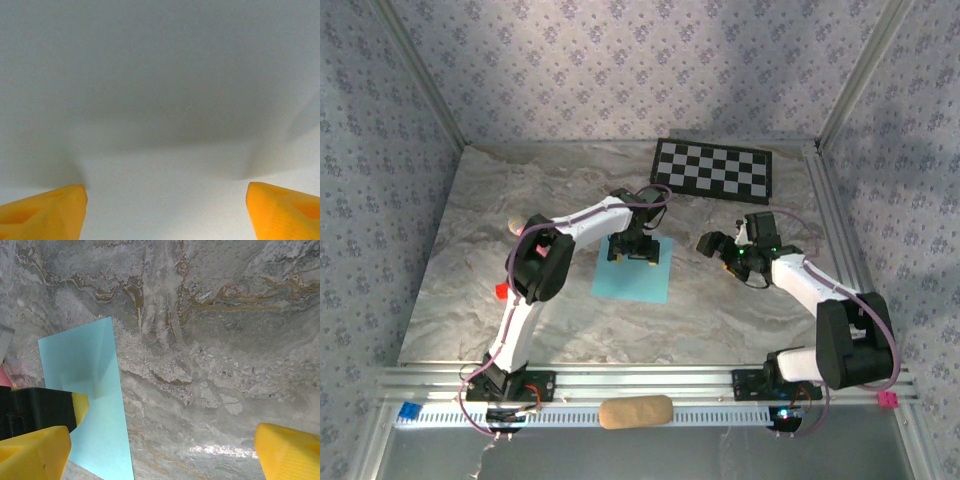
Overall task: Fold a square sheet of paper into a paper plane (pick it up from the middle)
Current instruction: First fold the square sheet of paper in half at the center of the table.
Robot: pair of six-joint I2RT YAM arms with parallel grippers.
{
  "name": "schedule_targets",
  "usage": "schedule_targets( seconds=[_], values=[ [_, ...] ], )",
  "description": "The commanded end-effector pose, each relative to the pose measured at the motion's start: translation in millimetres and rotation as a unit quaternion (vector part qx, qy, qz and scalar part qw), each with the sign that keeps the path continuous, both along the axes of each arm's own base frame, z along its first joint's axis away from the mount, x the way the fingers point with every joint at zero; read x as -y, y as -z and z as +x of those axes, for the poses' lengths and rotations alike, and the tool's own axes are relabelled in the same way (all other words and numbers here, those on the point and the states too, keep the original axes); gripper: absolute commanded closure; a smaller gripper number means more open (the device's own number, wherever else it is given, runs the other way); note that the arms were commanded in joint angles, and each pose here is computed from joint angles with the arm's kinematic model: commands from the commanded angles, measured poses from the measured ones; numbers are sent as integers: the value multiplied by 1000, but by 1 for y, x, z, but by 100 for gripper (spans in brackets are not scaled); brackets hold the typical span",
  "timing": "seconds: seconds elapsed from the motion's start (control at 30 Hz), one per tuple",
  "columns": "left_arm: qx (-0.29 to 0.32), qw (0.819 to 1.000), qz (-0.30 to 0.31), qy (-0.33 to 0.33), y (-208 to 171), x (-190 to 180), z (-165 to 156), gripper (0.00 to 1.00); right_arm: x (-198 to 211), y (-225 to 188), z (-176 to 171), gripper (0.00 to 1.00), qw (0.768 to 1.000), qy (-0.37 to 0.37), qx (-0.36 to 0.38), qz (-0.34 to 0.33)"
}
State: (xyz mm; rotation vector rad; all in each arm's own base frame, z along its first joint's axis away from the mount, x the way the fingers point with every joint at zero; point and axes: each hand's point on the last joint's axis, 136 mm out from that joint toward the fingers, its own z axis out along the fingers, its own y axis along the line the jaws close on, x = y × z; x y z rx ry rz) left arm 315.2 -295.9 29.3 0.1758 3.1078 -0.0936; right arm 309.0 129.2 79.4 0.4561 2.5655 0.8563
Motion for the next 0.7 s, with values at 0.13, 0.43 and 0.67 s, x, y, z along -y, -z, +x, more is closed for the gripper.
schedule_targets(
  seconds=[0.13,0.43,0.67],
  values=[
    [-19,999,28,2,10,-4,-9,16,-7,-12,8,4,1000,-15,16,2],
    [-37,998,46,5,30,-6,-17,16,-5,-11,7,3,1000,-12,12,-4],
    [-48,998,44,1,41,-6,-23,16,-6,-13,9,3,1000,-12,15,-3]
  ],
)
